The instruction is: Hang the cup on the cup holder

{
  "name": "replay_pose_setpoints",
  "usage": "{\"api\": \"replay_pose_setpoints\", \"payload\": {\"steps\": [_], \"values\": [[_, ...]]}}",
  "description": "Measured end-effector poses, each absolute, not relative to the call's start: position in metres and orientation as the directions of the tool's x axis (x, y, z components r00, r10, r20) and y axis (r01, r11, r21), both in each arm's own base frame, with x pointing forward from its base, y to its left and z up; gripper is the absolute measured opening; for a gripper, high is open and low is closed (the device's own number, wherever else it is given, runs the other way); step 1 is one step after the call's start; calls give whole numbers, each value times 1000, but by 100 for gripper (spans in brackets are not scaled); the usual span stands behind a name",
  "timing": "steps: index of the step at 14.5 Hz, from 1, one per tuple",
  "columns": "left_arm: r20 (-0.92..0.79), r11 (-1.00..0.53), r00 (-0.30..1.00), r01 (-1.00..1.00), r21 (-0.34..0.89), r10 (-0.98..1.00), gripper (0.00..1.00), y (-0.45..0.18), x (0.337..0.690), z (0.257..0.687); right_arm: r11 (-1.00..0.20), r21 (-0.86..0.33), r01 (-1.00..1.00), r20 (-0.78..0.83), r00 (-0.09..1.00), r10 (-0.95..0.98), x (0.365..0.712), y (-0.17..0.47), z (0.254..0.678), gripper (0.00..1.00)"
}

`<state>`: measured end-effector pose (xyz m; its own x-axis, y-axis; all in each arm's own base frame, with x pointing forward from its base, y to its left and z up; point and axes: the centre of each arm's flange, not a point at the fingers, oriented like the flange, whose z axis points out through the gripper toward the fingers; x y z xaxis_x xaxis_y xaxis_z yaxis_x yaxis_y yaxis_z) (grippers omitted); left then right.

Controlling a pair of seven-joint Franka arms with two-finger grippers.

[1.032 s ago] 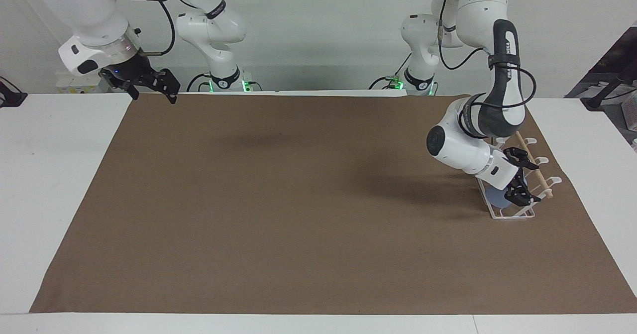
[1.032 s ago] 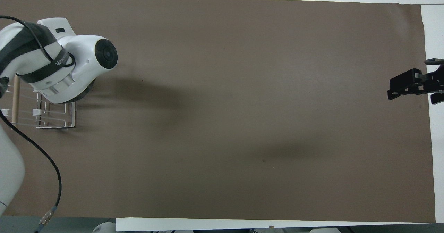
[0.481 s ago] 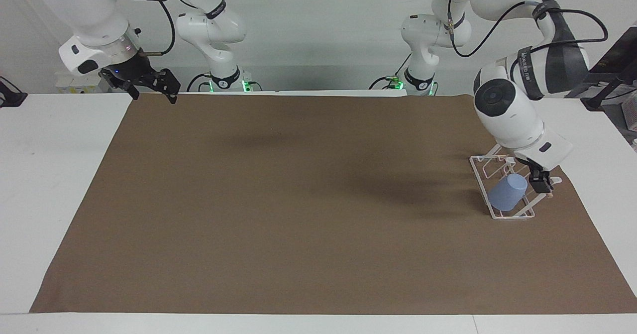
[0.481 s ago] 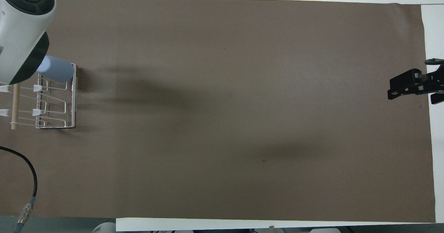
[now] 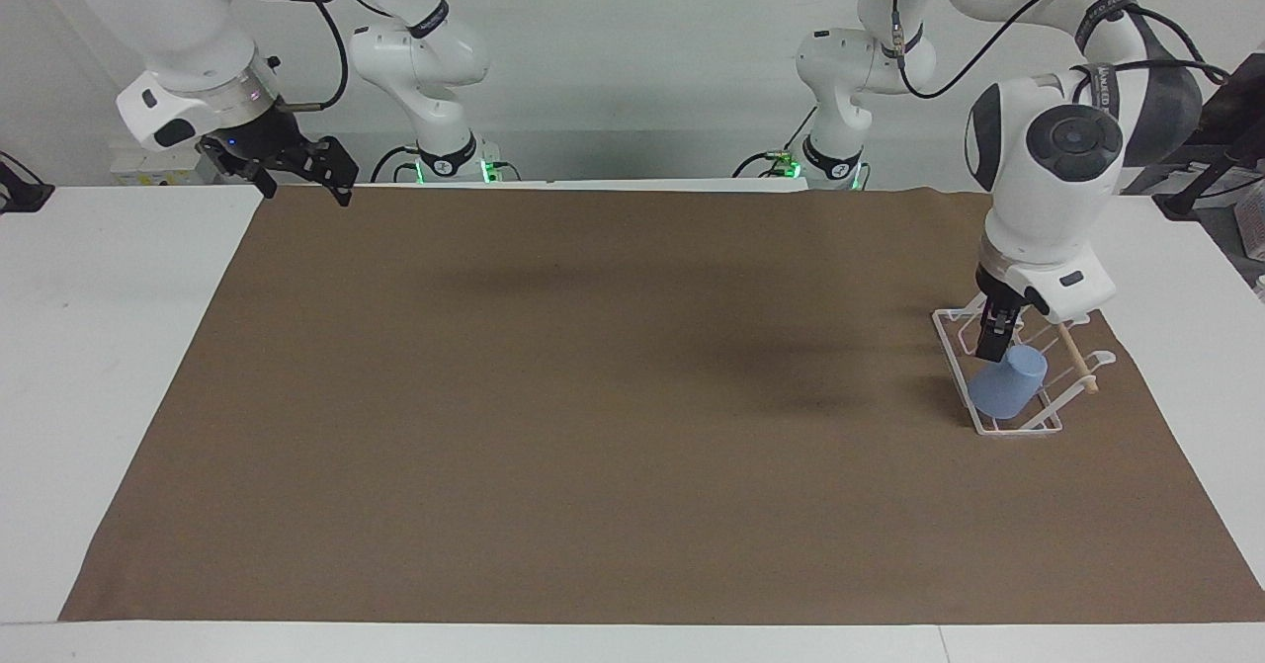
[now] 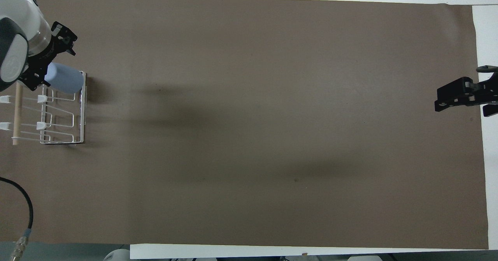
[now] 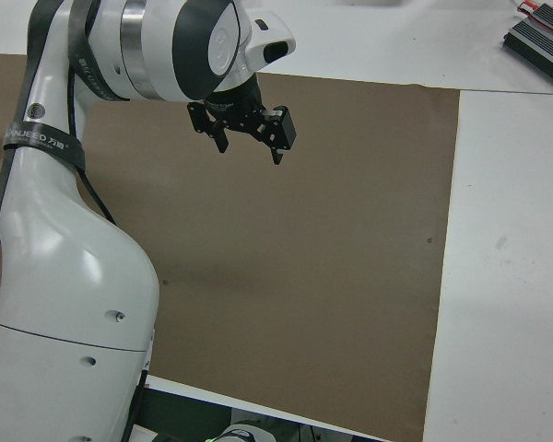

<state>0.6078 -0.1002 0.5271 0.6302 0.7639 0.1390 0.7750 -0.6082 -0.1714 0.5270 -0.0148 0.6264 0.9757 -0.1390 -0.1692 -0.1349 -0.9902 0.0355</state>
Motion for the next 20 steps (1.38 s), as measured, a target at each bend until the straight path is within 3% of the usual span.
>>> {"api": "replay_pose_setpoints", "payload": {"steps": [6, 10, 20], "values": [[-39, -910, 916, 390, -142, 399, 100, -87, 596, 543, -990, 35, -135, -169, 976, -139, 527, -15, 626, 100], [-99, -993, 993, 49, -104, 60, 100, -65, 596, 545, -990, 35, -135, -169, 976, -139, 527, -15, 626, 100], [-41, -999, 999, 19, -44, 20, 100, -38, 582, 587, -990, 35, -135, -169, 976, -139, 527, -15, 626, 100]]}}
